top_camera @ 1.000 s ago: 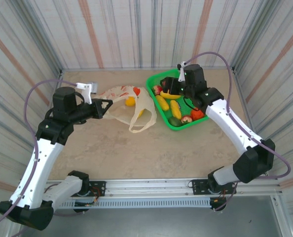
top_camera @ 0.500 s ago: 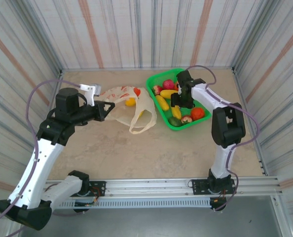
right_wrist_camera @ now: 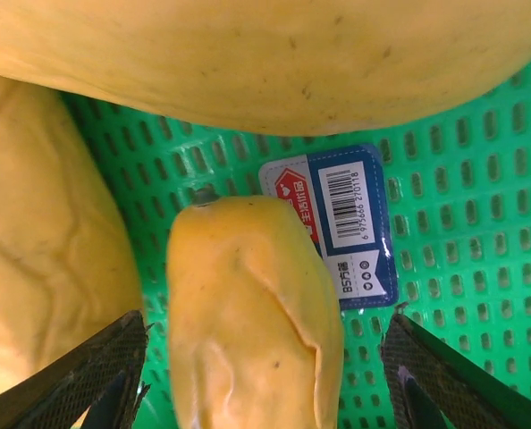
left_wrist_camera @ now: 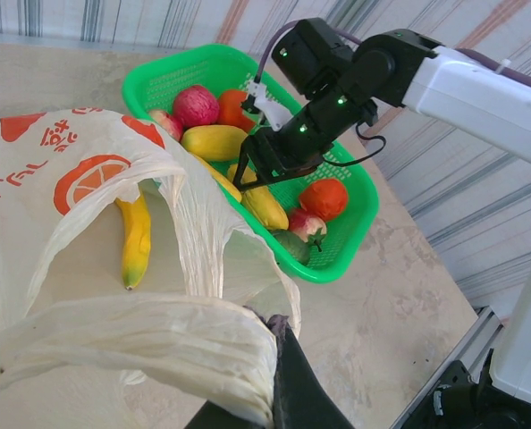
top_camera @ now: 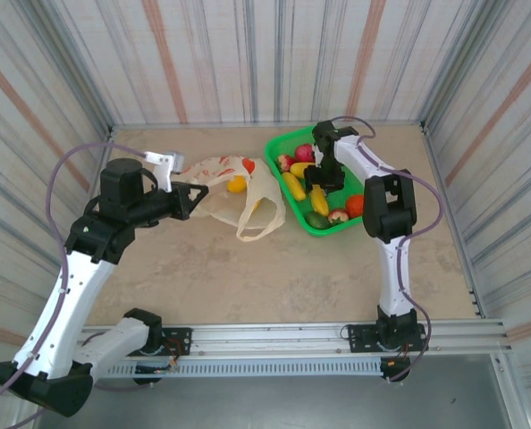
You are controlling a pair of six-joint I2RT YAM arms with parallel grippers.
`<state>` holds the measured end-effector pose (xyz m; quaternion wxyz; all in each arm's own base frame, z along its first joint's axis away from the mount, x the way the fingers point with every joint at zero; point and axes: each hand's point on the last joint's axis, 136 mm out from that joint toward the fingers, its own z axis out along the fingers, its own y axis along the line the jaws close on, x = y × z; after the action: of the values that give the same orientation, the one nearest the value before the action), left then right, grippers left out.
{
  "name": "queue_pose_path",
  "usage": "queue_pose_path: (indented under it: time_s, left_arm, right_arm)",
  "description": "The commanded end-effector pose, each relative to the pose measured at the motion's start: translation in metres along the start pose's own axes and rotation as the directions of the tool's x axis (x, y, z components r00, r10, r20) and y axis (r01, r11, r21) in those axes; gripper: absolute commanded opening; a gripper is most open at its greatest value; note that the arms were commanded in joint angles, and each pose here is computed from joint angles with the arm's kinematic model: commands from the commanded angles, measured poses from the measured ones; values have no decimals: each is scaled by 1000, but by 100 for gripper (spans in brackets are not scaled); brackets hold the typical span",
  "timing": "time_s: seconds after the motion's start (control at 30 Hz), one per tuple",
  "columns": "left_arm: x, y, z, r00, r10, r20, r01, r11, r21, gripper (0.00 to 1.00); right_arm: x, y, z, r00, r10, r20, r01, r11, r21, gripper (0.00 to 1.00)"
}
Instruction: Place the fake fruits into the plastic bag and tie a complex knot
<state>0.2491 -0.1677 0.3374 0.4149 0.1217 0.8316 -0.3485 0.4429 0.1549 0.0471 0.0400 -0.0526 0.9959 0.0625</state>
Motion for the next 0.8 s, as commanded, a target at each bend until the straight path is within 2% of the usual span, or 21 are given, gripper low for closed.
queue_pose_path:
  time_s: [0.0,0.23,0.4,0.6,0.77]
  left_arm:
    - [-5,-6,-6,999,34,16,-34,999,2,0]
    - [-7,-5,-8,999,33,20,-33,999,-6,0]
    - [-9,-5,-9,999,23,26,-23,1000,-3,0]
    - [-11,-5,-11,999,19,29,-19,1000,-8,0]
    - [-14,-6,-12,999,14,36,-14,1000,-3,0]
  right_arm:
    - [20,-7,7,994,-30,-108,33,999,30,65]
    - [14,-4,4,997,-28,-76,29,999,13,44]
    - [7,2,-24,1000,-17,22,18,1000,-22,35]
    - [-3,13,-92,970,25,241,0,995,-100,32]
    - [-3,45,-174,861,17,509,104,973,-208,30]
